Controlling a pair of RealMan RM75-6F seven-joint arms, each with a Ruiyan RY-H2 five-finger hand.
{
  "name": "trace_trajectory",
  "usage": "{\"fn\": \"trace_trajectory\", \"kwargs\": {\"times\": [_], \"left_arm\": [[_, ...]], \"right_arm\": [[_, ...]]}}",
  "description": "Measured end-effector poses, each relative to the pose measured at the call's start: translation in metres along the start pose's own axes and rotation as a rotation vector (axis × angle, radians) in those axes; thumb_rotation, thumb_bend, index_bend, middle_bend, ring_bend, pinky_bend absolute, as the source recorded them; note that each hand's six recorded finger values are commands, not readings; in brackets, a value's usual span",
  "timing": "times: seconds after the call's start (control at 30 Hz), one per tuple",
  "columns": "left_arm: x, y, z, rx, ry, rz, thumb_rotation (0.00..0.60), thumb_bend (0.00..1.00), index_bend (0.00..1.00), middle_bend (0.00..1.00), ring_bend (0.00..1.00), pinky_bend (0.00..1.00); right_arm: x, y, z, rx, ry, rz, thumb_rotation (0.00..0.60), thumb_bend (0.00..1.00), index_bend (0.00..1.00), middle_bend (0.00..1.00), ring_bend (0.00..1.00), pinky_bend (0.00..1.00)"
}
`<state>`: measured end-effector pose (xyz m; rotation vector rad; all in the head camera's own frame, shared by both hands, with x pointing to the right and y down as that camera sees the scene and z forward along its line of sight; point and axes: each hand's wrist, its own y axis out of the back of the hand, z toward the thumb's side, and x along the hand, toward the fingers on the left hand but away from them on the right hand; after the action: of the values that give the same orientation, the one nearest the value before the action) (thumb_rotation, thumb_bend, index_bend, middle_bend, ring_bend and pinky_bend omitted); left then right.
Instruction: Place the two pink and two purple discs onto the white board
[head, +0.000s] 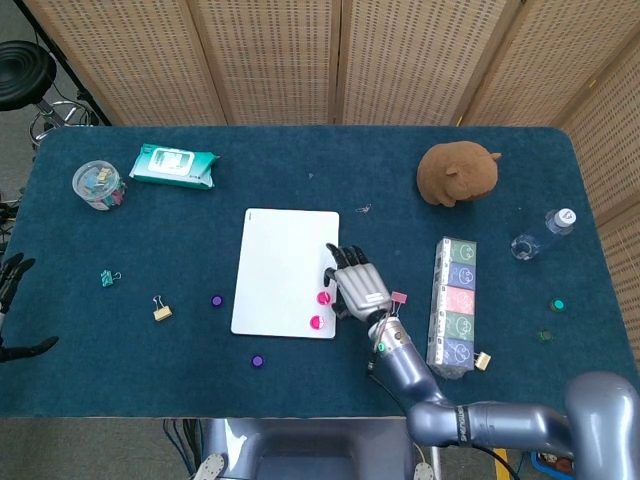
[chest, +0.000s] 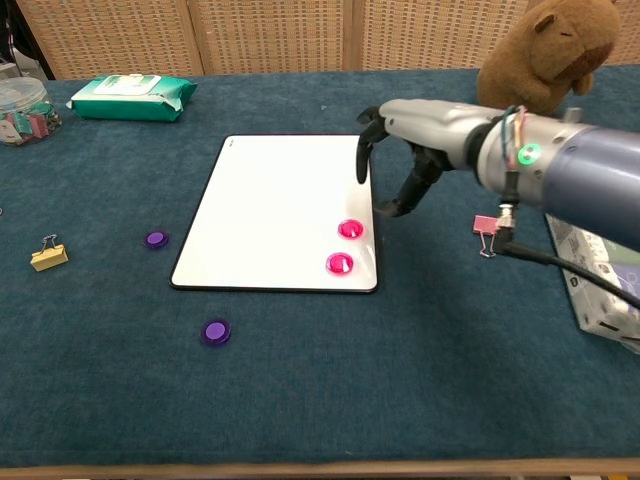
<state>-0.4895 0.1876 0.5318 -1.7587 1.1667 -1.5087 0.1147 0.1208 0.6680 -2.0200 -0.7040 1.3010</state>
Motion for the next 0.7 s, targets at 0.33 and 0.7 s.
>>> {"fn": "trace_trajectory", "kwargs": {"times": [0.33,0.7], "left_arm": [[0.001,-0.023,0.034,0.042,-0.171,-0.064,0.6,0.0,0.0,0.0,0.0,0.0],[0.004,-0.058,0.086,0.124,-0.358,-0.176,0.6,0.02,0.04,0.0,0.0,0.0]], "right_arm": [[0.08,0.038,-0.091,0.169,-0.04,-0.14,0.6,0.28,0.31,0.0,0.0,0.0],[0.208,0.037,-0.186,0.094,-0.245,-0.23,0.6,0.18,0.26,0.0,0.0,0.0]]}}
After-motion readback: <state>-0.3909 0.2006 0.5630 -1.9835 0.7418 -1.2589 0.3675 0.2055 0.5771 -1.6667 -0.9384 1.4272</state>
